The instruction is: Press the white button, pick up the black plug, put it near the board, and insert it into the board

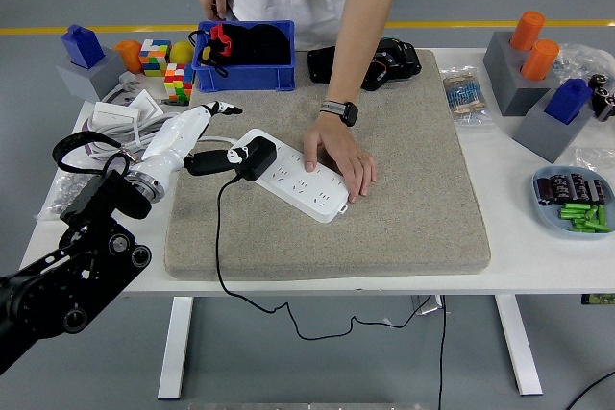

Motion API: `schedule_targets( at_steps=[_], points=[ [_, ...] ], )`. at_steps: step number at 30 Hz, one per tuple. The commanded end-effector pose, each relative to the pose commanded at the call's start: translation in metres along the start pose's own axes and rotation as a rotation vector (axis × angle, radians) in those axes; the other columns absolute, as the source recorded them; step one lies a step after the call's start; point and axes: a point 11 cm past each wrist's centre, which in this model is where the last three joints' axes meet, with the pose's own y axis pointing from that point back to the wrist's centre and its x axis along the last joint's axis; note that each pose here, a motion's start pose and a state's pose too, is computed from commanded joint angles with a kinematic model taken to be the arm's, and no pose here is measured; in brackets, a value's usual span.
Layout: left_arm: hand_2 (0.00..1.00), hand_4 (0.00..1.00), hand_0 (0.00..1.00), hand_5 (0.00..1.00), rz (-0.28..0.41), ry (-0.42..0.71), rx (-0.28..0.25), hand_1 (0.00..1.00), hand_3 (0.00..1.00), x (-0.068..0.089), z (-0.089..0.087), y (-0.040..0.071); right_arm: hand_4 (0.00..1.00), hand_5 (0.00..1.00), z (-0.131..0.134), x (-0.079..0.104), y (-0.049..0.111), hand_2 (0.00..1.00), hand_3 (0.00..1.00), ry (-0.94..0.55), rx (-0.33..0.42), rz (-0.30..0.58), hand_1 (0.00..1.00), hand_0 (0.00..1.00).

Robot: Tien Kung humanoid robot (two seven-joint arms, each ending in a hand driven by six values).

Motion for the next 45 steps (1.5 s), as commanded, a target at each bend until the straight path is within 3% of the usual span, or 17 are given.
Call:
schedule_targets(
  at_steps=[7,16,23,27,45],
  points=[
    [0.833,0.791,0.861,0.538,0.082,0.062,0.073,0.906,0.788,0.018,-0.032,0.010,0.628,0.306,0.000,-0.001,0.000,0.584,0.536,-0.002,0.000,-0.001,0.553,0.609],
    [0.831,0.786,0.860,0.506,0.248,0.108,0.147,0.901,0.784,0.067,-0.071,0.026,0.629,0.308,-0.002,-0.002,0.000,0.585,0.536,-0.008,0.001,-0.004,0.553,0.609],
    [0.831,0.786,0.860,0.508,0.355,0.172,0.181,0.899,0.779,0.094,-0.090,0.044,0.629,0.308,-0.004,-0.002,0.000,0.585,0.535,-0.010,0.005,-0.005,0.553,0.609],
    [0.831,0.786,0.860,0.508,0.416,0.223,0.180,0.899,0.779,0.110,-0.096,0.048,0.629,0.308,-0.015,-0.009,0.000,0.585,0.535,-0.004,0.020,-0.019,0.553,0.609],
    [0.829,0.789,0.859,0.478,0.446,0.243,0.202,0.892,0.773,0.121,-0.104,0.059,0.631,0.307,-0.009,-0.008,0.000,0.586,0.536,-0.019,0.002,-0.023,0.554,0.612]
  ],
)
